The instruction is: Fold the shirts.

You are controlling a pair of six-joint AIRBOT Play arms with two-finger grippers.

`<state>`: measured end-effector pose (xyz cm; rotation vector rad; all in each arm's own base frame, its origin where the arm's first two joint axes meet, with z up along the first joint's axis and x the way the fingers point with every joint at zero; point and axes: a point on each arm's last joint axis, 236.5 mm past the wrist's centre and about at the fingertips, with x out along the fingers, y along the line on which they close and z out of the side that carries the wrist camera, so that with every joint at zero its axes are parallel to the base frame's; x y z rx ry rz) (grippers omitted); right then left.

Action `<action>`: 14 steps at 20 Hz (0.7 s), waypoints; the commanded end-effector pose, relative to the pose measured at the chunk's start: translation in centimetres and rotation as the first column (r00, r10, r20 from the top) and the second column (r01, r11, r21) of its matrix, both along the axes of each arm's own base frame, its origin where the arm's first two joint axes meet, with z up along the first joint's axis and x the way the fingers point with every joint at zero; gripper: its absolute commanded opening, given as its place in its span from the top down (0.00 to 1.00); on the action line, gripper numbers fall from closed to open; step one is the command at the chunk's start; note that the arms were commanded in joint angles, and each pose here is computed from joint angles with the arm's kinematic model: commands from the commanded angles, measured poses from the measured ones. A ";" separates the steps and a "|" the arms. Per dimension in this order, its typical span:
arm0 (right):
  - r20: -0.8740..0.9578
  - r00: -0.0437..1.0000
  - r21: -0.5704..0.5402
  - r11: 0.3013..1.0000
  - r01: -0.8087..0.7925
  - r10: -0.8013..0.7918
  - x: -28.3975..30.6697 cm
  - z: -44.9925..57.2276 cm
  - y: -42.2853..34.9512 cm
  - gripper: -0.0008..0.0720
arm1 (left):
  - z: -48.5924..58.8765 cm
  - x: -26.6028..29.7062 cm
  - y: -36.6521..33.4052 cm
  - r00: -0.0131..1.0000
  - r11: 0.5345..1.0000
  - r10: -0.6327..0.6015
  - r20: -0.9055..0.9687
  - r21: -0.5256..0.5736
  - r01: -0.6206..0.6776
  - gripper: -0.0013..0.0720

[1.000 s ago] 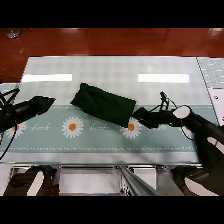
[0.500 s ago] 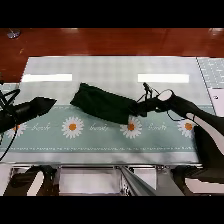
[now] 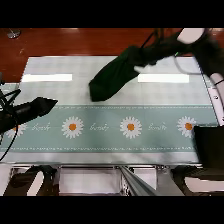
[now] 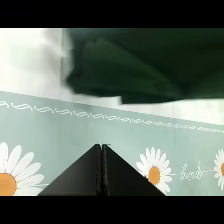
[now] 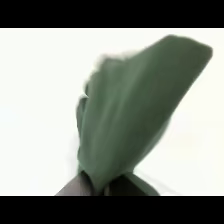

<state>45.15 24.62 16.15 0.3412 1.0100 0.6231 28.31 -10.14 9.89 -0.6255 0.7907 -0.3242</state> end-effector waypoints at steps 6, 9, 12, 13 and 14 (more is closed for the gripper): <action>0.141 0.917 -0.253 0.882 0.398 -0.373 -1.4 10.1 -18.8 0.96 | -0.1 -0.2 -0.3 1.000 1.000 -0.010 -0.009 -0.007 0.010 0.95; 0.021 0.836 -0.284 0.798 0.531 -0.549 -5.3 9.7 -25.5 0.96 | -0.1 -0.2 -0.2 1.000 1.000 -0.010 -0.009 -0.007 0.009 0.95; -0.059 0.708 -0.375 0.673 0.637 -0.703 -11.1 7.9 -32.1 0.96 | -0.1 -0.2 -0.3 1.000 1.000 -0.010 -0.009 -0.007 0.010 0.95; -0.076 0.662 -0.396 0.632 0.666 -0.745 -13.1 7.3 -33.6 0.96 | -0.1 -0.2 -0.3 1.000 1.000 -0.010 -0.009 -0.007 0.010 0.95; -0.107 0.624 -0.411 0.606 0.681 -0.774 -15.6 6.6 -34.4 0.96 | -0.1 -0.2 -0.3 1.000 1.000 -0.010 -0.008 -0.007 0.010 0.95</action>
